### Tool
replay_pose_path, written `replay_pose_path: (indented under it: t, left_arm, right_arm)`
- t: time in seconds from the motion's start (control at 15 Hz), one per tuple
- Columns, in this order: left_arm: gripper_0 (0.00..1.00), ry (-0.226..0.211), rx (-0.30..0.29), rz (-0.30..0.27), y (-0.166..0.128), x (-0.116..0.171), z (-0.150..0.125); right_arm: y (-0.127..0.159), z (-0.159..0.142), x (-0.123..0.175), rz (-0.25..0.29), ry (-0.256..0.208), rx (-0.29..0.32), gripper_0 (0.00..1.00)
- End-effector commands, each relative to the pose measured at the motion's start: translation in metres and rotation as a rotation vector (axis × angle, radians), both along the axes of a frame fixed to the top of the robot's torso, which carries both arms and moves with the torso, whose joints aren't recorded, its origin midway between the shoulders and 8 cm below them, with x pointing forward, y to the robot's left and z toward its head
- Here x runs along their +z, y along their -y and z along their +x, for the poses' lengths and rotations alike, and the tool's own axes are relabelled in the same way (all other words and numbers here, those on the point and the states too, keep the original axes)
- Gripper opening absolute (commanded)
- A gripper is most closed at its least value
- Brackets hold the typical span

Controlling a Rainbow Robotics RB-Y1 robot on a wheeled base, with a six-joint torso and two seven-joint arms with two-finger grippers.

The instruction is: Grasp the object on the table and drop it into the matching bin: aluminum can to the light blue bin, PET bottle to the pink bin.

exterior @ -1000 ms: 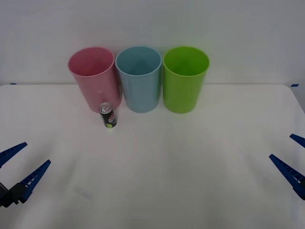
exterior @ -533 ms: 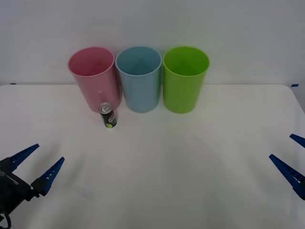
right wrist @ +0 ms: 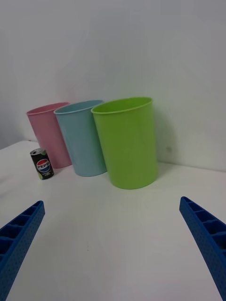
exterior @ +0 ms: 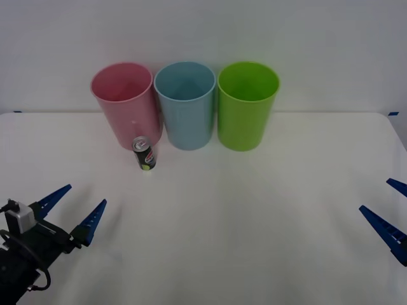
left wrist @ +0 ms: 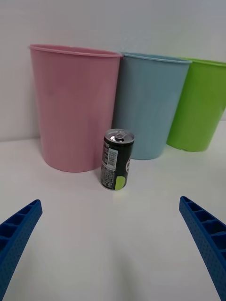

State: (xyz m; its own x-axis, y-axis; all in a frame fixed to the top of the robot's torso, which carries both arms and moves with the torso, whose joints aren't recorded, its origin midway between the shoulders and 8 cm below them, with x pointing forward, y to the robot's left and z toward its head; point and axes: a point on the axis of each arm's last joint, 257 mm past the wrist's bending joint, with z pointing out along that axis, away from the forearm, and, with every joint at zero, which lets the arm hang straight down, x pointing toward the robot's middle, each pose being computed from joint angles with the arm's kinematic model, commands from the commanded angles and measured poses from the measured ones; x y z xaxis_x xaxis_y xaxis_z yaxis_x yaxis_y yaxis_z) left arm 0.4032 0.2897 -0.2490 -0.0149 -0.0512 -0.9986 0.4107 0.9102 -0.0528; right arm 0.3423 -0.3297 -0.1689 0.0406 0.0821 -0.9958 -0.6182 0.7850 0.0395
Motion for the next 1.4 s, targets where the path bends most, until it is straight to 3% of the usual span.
replay_pose_path:
  t: [0.07,0.47,0.87,1.4]
  left_arm:
    - [1.0,-0.017,-0.009,-0.025,0.008,-0.012,0.016]
    - [1.0,-0.029,0.014,-0.002,0.031,-0.021,0.056]
    - [1.0,-0.024,-0.002,0.032,0.046,-0.029,0.095]
    - [1.0,-0.029,0.06,0.065,0.066,-0.033,0.127]
  right_arm:
    - [0.0,0.0,0.0,0.0,0.0,0.0,1.0]
    - [0.0,0.0,0.0,0.0,0.0,0.0,1.0]
    - [0.0,0.0,0.0,0.0,0.0,0.0,1.0]
    - [0.0,0.0,0.0,0.0,0.0,0.0,1.0]
